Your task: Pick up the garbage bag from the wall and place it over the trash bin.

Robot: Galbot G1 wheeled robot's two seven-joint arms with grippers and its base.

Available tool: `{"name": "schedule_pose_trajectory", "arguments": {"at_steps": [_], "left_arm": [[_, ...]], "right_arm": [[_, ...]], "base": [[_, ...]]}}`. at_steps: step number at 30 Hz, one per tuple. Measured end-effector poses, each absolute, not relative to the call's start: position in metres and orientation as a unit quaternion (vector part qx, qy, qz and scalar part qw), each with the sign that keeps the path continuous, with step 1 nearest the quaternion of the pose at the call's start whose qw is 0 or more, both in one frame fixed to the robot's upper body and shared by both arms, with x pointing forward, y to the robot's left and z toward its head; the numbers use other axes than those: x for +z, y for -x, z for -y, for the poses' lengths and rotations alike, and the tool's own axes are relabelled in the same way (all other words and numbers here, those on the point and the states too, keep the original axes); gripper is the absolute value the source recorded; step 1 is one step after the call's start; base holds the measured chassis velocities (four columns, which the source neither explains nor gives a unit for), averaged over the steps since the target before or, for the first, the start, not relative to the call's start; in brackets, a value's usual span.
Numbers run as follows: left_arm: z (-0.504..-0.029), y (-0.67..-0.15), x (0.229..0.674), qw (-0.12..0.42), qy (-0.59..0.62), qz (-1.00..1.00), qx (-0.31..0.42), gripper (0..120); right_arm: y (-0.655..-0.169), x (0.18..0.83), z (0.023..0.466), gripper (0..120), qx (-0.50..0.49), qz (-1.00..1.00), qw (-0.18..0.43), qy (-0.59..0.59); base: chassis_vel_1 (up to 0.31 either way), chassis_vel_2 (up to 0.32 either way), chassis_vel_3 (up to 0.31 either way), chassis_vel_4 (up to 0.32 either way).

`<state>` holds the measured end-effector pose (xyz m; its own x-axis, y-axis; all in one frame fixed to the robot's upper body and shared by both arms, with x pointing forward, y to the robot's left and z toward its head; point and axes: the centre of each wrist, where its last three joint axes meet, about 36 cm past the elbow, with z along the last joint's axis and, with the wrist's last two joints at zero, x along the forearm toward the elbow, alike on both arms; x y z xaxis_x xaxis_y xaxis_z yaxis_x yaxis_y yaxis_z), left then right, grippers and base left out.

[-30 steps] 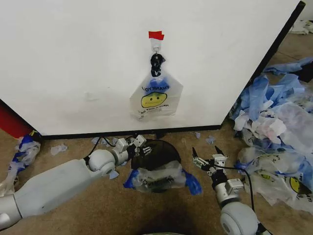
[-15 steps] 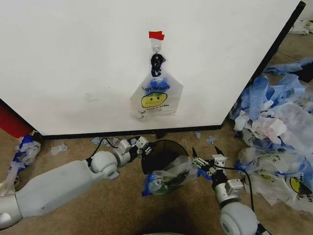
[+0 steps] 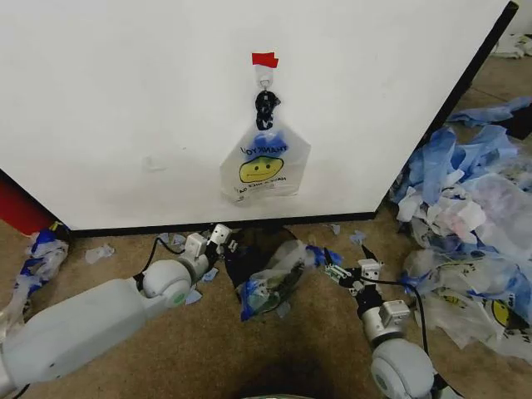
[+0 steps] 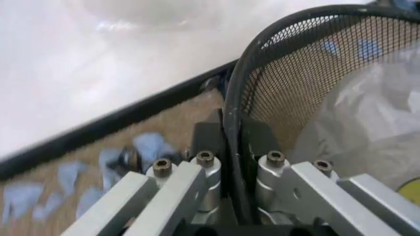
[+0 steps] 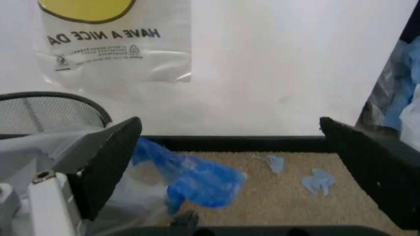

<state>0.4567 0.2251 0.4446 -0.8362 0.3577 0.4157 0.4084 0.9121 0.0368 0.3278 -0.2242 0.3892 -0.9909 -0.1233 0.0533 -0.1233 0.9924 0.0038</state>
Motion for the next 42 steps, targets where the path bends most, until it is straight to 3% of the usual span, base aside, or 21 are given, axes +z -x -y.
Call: {"name": "schedule_pose_trajectory", "arguments": {"at_steps": [5, 24, 31, 42], "left_arm": [[-0.204, -0.434, 0.459, 0.242, 0.125, 0.962, 0.029, 3], [-0.187, -0.41, 0.454, 0.228, 0.055, 0.956, 0.176, 3], [-0.164, -0.397, 0.429, 0.246, 0.073, 0.947, 0.191, 3], [-0.162, -0.399, 0.41, 0.227, 0.074, 0.954, 0.183, 3]], "right_arm": [[-0.33, 0.389, 0.221, 100, 0.0, 0.997, 0.03, -0.067], [-0.334, 0.387, 0.216, 100, 0.004, 0.997, 0.034, -0.075], [-0.329, 0.386, 0.22, 100, 0.005, 0.997, 0.035, -0.064], [-0.328, 0.386, 0.22, 100, 0.005, 0.998, 0.033, -0.061]], "base": [[0.0, 0.0, 0.0, 0.0], [0.0, 0.0, 0.0, 0.0], [0.0, 0.0, 0.0, 0.0], [0.0, 0.0, 0.0, 0.0]]}}
